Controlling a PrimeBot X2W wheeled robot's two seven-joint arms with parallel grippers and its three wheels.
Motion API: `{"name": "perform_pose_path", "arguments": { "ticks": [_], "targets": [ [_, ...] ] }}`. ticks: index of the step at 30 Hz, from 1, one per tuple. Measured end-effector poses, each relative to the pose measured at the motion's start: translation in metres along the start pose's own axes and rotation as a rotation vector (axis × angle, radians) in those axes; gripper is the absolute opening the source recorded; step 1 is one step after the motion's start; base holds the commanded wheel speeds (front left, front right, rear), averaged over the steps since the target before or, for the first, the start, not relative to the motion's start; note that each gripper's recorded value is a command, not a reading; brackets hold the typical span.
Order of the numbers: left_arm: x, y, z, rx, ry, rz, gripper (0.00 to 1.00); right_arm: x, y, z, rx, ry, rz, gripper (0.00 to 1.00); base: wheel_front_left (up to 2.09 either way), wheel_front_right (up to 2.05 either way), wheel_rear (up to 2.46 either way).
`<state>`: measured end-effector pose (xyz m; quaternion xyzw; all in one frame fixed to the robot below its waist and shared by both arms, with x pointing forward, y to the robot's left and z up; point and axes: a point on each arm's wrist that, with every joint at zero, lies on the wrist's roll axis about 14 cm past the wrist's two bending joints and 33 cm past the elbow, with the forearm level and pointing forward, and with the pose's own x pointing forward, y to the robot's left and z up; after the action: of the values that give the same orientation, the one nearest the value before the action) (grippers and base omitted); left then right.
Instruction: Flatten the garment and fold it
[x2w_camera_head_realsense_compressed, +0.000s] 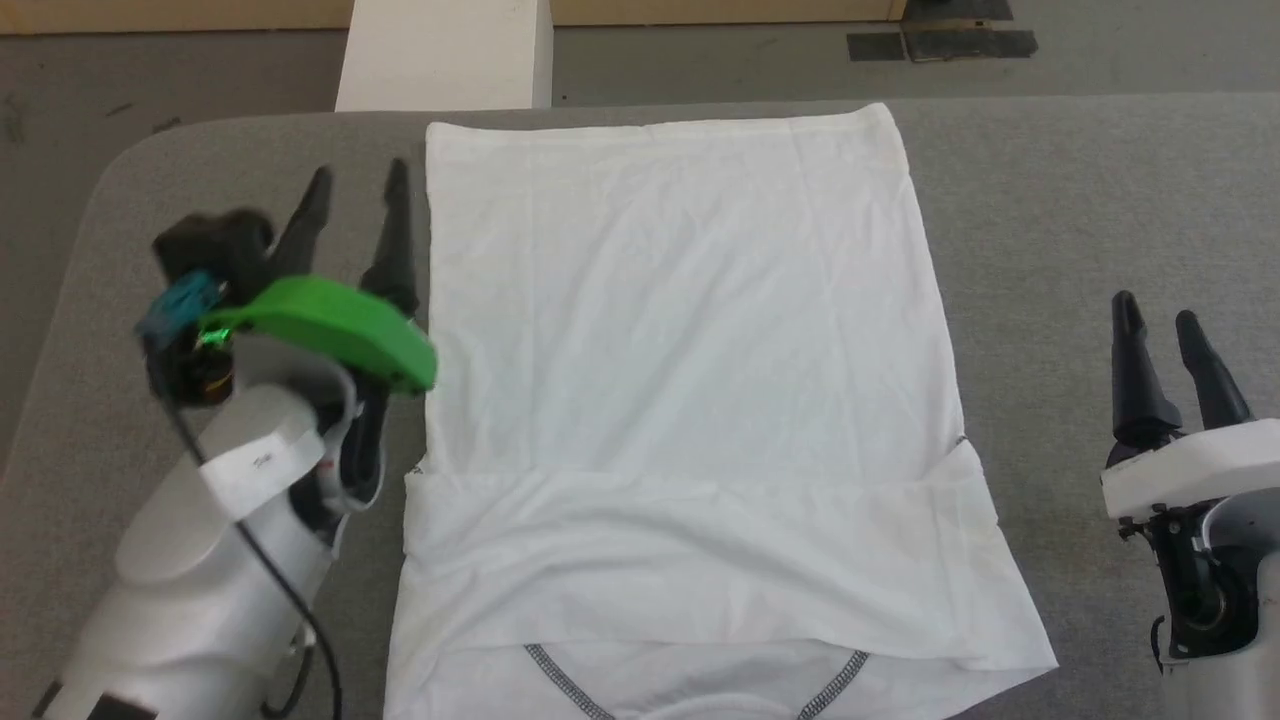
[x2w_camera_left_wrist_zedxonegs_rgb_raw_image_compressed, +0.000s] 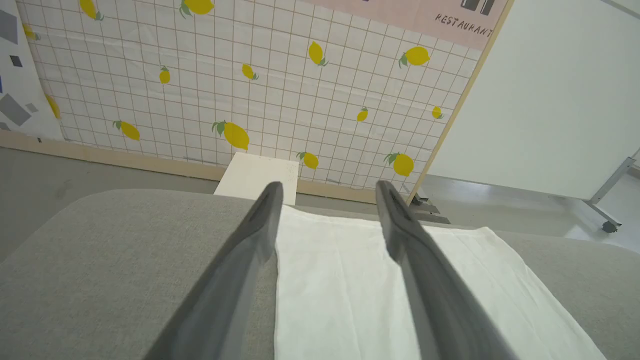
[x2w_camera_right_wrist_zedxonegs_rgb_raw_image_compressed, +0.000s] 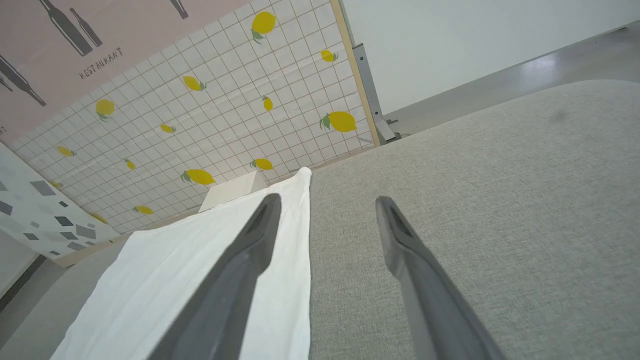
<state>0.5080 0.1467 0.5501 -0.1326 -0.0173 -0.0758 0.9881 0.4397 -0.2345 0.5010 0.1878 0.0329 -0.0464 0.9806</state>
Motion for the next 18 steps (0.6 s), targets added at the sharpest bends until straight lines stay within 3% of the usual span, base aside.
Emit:
{"name": "perform_pose_path", "arguments": {
  "ticks": [8,18],
  "targets": [
    [-0.031,0.044,-0.002,-0.038,-0.050,0.137,1.00,0.028,0.014,-0.019,-0.064,0.139,0.027,1.00,0.00,0.00,0.00],
    [-0.024,0.060,-0.020,-0.049,-0.063,0.162,1.00,0.133,0.039,0.008,-0.274,0.293,0.058,1.00,0.00,0.00,0.00]
  ]
}}
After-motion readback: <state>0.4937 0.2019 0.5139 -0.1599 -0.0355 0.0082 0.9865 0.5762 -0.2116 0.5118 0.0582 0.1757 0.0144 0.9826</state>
